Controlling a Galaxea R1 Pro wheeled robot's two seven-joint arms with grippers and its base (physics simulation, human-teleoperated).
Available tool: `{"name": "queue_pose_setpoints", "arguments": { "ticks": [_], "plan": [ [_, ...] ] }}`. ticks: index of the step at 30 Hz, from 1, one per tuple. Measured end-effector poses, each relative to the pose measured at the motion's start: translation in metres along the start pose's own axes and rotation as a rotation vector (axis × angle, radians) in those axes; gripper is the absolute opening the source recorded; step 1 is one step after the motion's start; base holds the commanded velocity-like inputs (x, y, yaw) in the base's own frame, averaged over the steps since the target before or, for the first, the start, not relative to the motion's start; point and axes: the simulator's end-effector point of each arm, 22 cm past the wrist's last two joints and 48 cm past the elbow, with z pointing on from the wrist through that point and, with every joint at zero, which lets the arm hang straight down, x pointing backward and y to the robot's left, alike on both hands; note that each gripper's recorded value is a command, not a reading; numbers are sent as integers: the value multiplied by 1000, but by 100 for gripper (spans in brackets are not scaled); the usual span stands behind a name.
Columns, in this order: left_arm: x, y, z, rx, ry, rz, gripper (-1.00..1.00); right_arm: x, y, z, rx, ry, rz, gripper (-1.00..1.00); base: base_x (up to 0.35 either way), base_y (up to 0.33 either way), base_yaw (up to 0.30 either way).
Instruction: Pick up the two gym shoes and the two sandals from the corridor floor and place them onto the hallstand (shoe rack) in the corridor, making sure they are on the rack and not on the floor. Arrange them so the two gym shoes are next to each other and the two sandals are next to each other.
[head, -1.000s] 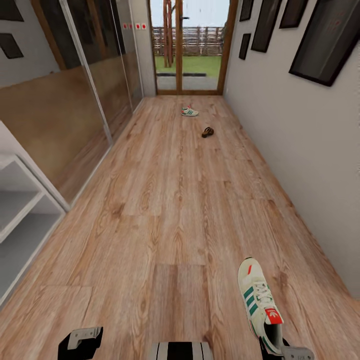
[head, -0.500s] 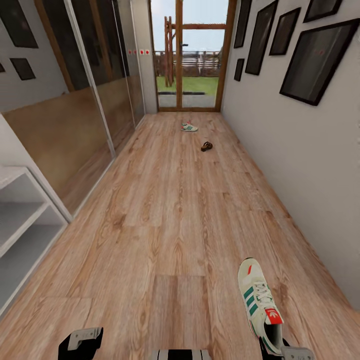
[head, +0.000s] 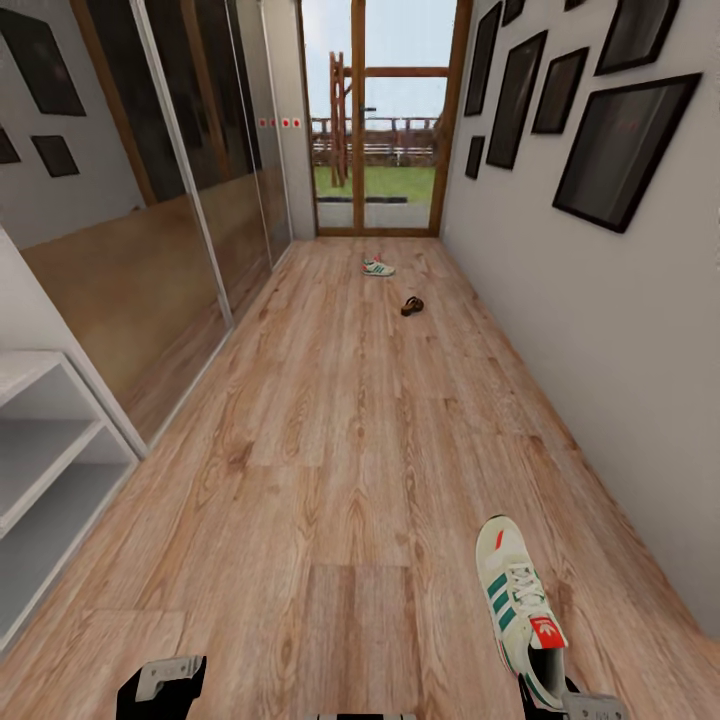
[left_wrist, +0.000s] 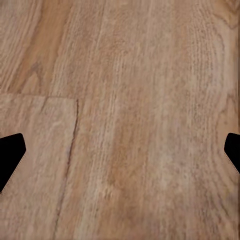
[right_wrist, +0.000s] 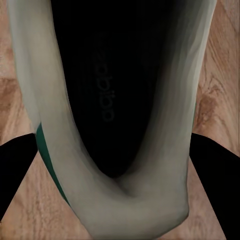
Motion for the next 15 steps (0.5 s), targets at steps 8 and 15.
{"name": "queue_pose_setpoints", "arguments": {
  "ticks": [8, 15],
  "plan": [
    [-22, 0, -10, 1, -12, -2, 100, -20, -2, -7, 1, -6, 2, -100, 0, 0, 0],
    [-39, 1, -18, 2, -20, -4, 100, -36, -4, -13, 2, -9, 4, -100, 0, 0, 0]
  ]
}}
